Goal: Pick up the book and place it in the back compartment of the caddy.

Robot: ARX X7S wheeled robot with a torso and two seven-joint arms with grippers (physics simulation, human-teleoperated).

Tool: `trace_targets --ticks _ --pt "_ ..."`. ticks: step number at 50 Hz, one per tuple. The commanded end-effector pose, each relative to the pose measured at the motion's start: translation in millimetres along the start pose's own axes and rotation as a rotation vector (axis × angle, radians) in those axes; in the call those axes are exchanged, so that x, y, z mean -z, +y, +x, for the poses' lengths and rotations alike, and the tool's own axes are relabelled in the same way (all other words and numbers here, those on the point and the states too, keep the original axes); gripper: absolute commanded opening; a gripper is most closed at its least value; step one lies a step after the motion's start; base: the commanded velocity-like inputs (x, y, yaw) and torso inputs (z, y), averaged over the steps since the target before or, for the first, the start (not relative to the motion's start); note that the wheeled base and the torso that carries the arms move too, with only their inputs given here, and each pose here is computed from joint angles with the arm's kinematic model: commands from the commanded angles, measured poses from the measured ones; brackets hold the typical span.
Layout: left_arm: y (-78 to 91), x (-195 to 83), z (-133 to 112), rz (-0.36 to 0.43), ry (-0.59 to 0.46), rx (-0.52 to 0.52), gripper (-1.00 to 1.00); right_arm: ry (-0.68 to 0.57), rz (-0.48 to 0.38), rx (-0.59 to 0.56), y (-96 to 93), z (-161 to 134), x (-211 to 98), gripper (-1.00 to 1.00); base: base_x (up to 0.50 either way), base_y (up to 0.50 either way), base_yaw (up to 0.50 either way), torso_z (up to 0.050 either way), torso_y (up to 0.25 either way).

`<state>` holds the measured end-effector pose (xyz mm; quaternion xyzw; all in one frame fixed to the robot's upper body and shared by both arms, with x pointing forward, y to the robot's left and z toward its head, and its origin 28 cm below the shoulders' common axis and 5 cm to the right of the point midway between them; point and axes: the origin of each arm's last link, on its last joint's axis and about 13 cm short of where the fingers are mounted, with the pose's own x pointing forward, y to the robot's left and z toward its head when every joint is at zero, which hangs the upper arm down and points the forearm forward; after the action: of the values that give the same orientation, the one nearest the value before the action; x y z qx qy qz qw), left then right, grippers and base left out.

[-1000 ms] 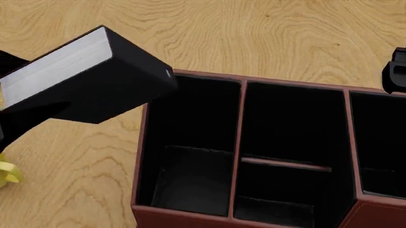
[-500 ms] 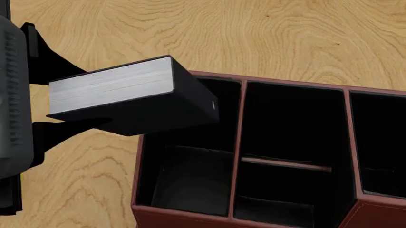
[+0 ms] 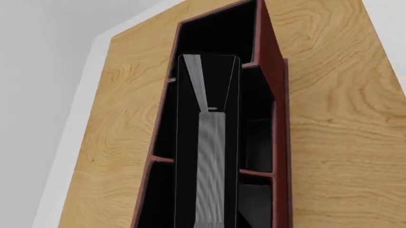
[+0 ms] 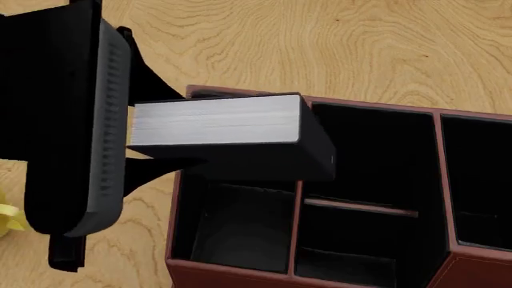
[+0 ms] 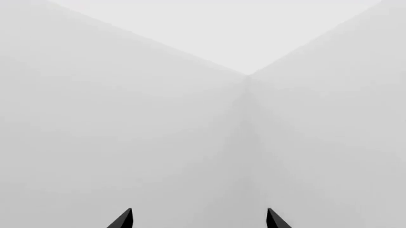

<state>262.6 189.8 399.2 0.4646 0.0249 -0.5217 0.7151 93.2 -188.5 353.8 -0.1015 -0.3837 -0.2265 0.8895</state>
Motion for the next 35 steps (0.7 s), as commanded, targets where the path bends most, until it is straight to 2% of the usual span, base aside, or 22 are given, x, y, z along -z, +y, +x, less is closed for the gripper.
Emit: trace_targets --ticks 1,23,35 --pt "11.9 -19 13 0.058 -0.022 0.001 -1.00 0.002 -0.006 0.006 -2.6 -2 0 1.00 0.00 0.00 0.00 0.000 0.000" --pt "20.3 -39 38 0.093 -0.005 0.083 -1.00 0.007 -0.004 0.003 -1.6 -2 4 1.00 0.00 0.00 0.00 0.000 0.001" --pt "23.1 -49 48 0.067 -0.004 0.129 -1.00 0.009 -0.003 0.001 -1.2 -2 5 1.00 0.00 0.00 0.00 0.001 0.001"
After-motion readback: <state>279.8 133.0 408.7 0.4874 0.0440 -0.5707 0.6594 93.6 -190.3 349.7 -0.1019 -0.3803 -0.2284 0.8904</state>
